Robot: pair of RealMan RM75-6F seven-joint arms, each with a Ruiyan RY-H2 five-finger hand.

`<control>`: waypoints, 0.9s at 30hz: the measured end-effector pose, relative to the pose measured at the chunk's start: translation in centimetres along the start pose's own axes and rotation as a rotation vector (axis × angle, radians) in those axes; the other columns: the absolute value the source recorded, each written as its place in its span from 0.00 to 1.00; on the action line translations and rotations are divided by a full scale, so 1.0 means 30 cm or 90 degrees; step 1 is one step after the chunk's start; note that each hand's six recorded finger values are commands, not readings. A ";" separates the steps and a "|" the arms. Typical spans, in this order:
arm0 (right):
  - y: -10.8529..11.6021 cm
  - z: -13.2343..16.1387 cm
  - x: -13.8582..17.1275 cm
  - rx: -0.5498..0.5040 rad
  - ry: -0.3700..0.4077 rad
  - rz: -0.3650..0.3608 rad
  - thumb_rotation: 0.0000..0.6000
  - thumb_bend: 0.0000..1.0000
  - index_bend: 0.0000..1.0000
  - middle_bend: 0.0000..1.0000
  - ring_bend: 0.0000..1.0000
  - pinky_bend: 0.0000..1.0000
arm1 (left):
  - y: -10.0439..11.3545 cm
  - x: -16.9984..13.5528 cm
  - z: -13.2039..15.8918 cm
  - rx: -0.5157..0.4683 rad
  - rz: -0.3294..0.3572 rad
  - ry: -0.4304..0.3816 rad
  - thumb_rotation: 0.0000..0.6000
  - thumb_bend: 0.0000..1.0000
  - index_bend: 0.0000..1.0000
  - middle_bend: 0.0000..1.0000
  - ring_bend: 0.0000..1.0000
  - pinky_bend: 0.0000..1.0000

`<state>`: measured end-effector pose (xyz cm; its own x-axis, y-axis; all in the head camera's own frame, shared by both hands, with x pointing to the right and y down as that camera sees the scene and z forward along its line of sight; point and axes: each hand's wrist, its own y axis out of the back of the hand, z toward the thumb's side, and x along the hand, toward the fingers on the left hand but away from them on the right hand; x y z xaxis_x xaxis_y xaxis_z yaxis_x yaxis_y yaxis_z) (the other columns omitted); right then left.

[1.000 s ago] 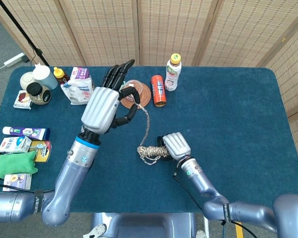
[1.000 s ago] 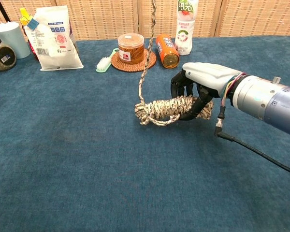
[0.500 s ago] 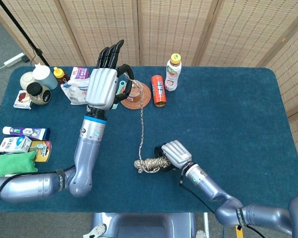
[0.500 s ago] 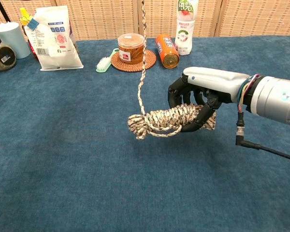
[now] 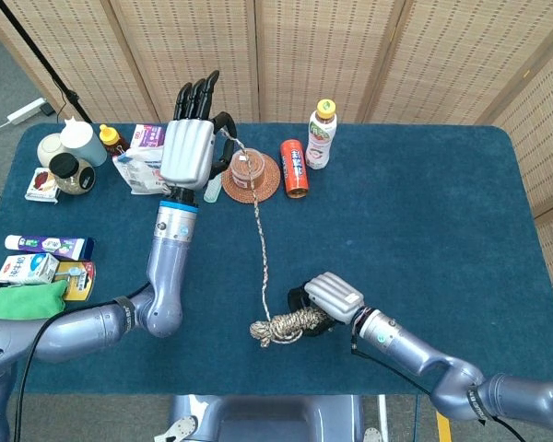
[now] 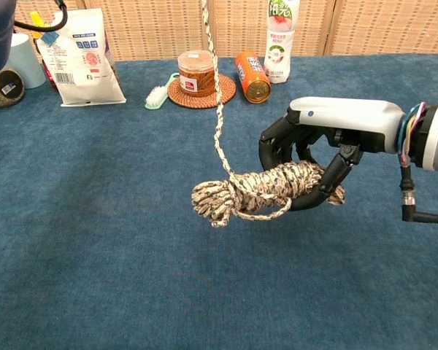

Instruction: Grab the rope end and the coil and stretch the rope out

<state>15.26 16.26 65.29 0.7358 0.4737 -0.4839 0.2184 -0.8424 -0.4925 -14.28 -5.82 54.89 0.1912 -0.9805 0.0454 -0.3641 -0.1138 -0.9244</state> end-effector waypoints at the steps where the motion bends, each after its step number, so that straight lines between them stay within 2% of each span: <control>1: 0.005 0.006 0.002 -0.011 0.005 -0.001 1.00 0.73 0.75 0.60 0.53 0.65 | -0.019 0.001 -0.021 0.007 -0.005 0.005 1.00 0.43 0.60 0.00 0.00 0.00; 7: 0.063 0.052 0.000 -0.103 0.031 -0.025 1.00 0.73 0.75 0.60 0.53 0.65 | -0.122 -0.018 -0.117 0.047 -0.032 0.013 1.00 0.43 0.60 0.00 0.00 0.00; 12: 0.117 0.060 -0.014 -0.167 0.019 -0.062 1.00 0.73 0.75 0.61 0.54 0.65 | -0.199 -0.052 -0.160 0.080 -0.057 -0.001 1.00 0.43 0.60 0.00 0.00 0.00; 27: 0.224 0.008 -0.055 -0.350 -0.113 -0.146 1.00 0.74 0.75 0.61 0.54 0.65 | -0.353 -0.137 -0.236 0.122 -0.114 -0.027 1.00 0.43 0.60 0.00 0.00 0.00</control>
<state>15.36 9.87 62.61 0.5236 0.6545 -0.5454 0.6917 -0.7003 -0.1763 -17.66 -1.73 67.17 0.2758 -0.9397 0.2021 -0.1427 -0.2480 -0.9582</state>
